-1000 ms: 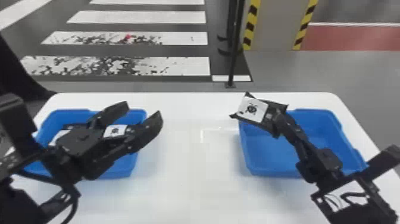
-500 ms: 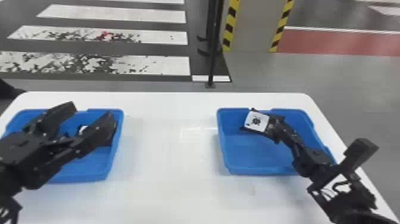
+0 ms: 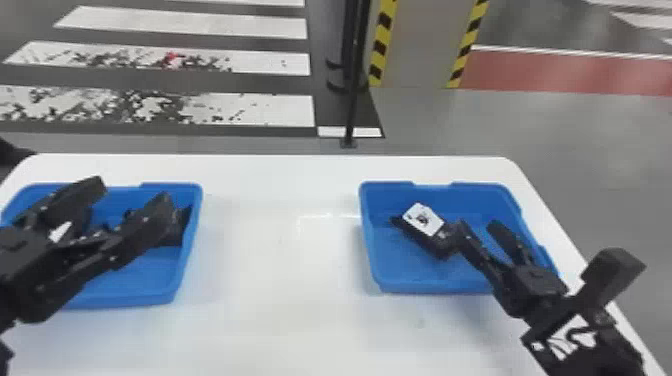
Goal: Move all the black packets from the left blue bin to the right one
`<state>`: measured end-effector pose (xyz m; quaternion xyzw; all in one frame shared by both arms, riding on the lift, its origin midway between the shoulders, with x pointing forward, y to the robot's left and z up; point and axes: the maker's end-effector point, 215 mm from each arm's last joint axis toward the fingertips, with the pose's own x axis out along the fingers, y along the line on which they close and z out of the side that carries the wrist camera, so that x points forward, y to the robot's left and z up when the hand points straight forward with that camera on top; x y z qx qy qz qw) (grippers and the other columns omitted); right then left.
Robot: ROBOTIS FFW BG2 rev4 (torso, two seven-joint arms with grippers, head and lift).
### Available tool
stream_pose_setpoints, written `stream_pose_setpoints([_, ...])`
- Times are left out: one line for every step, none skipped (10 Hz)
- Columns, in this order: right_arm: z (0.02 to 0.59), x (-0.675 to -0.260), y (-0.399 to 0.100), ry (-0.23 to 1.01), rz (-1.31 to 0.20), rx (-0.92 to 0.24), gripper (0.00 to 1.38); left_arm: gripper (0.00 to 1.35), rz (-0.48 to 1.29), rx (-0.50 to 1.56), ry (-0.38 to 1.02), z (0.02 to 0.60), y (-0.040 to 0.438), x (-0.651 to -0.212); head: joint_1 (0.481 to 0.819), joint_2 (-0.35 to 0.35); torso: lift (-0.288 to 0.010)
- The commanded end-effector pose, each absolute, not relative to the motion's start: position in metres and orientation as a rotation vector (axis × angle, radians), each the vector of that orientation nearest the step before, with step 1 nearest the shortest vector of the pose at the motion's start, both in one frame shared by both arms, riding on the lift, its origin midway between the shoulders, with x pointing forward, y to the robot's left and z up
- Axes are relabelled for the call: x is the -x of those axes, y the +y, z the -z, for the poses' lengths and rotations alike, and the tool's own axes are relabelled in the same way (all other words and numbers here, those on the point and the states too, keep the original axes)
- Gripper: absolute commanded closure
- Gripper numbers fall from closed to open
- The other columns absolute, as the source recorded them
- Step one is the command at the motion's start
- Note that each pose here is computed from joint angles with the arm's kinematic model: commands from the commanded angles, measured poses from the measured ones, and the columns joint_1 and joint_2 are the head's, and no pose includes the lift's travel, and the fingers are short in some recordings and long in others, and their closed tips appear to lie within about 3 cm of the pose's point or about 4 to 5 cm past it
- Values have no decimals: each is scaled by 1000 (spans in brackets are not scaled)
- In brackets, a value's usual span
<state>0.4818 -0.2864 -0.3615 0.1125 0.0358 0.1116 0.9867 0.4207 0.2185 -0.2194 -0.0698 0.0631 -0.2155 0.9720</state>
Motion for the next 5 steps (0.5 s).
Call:
stream_pose_setpoints([326, -460, -261, 7, -243, -179, 188, 165, 400, 114, 155, 229, 232, -421, 695, -84, -185])
stream_pose_setpoints([308, -446, -247, -27, -243, -161, 188, 165, 371, 96, 171, 234, 243, -421, 695, -71, -185])
stream_pose_setpoints([298, -433, -234, -42, -247, -166, 190, 165, 341, 82, 194, 242, 255, -422, 695, -36, -185])
stream_pose_setpoints([297, -423, -224, -39, -257, -169, 191, 165, 314, 71, 213, 250, 267, -423, 695, 0, -185])
stream_pose_setpoints([294, -413, -217, -35, -257, -159, 191, 165, 276, 52, 239, 260, 283, -427, 695, 39, -185])
